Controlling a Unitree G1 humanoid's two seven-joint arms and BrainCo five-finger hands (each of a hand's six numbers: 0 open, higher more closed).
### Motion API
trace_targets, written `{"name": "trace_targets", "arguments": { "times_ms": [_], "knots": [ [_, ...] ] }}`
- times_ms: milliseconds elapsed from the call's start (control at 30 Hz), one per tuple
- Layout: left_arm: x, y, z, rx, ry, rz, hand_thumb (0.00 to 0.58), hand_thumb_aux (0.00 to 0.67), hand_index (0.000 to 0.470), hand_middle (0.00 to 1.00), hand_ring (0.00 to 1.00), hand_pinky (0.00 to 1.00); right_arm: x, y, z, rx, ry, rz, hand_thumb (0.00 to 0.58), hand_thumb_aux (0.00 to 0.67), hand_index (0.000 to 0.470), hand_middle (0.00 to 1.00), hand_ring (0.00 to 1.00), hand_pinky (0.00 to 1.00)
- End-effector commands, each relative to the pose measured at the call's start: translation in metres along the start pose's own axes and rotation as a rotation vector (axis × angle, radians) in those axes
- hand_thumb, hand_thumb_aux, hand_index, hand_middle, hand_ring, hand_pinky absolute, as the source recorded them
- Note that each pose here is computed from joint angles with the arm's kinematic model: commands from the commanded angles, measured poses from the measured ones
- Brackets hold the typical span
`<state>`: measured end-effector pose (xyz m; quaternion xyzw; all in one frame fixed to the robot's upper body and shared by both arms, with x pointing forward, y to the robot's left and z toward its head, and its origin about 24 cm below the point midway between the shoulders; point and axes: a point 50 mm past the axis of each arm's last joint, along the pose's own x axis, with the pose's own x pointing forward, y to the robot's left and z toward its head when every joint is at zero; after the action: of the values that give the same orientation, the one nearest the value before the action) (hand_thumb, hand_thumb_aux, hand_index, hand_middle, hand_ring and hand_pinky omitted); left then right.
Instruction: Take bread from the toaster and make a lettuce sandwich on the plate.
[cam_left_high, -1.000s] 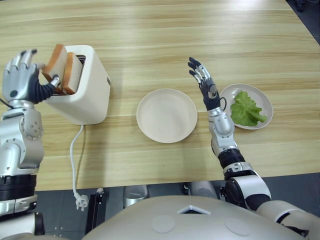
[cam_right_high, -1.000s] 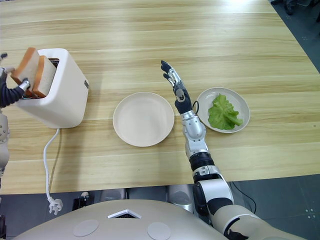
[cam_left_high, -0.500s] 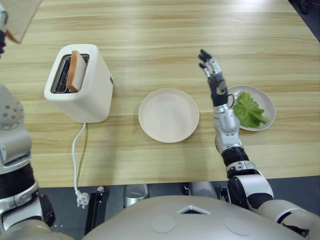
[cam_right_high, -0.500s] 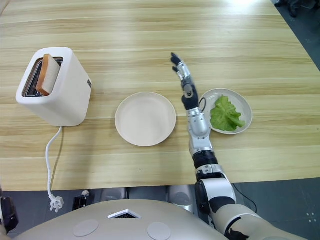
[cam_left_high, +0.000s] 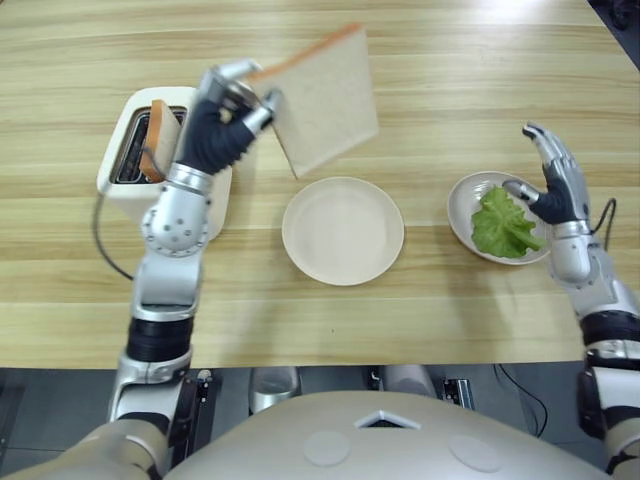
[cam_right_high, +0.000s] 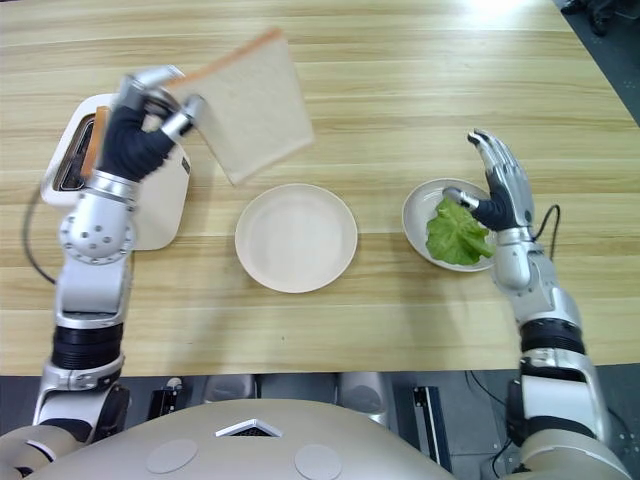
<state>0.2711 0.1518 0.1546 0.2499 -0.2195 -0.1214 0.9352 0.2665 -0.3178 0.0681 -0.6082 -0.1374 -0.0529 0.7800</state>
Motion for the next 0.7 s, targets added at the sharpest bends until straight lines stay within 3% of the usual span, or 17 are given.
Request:
{"name": "trace_targets", "arguments": {
  "times_ms": [33, 300, 700],
  "knots": [
    [-0.007, -0.027, -0.03, -0.09, 0.137, -0.139, 0.58, 0.67, 0.46, 1.0, 1.0, 1.0, -0.017, 0.012, -0.015, -0.201, 0.022, 0.102, 0.0, 0.0, 0.0, 0.0, 0.0, 0.0],
    [-0.019, -0.058, -0.068, -0.134, 0.299, -0.281, 0.58, 0.67, 0.46, 1.0, 1.0, 1.0, -0.035, 0.026, -0.031, -0.443, -0.007, 0.23, 0.0, 0.0, 0.0, 0.0, 0.0, 0.0],
    [-0.011, -0.07, -0.095, -0.051, 0.366, -0.484, 0.58, 0.67, 0.46, 1.0, 1.0, 1.0, -0.037, 0.033, -0.032, -0.478, -0.01, 0.259, 0.0, 0.0, 0.0, 0.0, 0.0, 0.0]
  ]
}}
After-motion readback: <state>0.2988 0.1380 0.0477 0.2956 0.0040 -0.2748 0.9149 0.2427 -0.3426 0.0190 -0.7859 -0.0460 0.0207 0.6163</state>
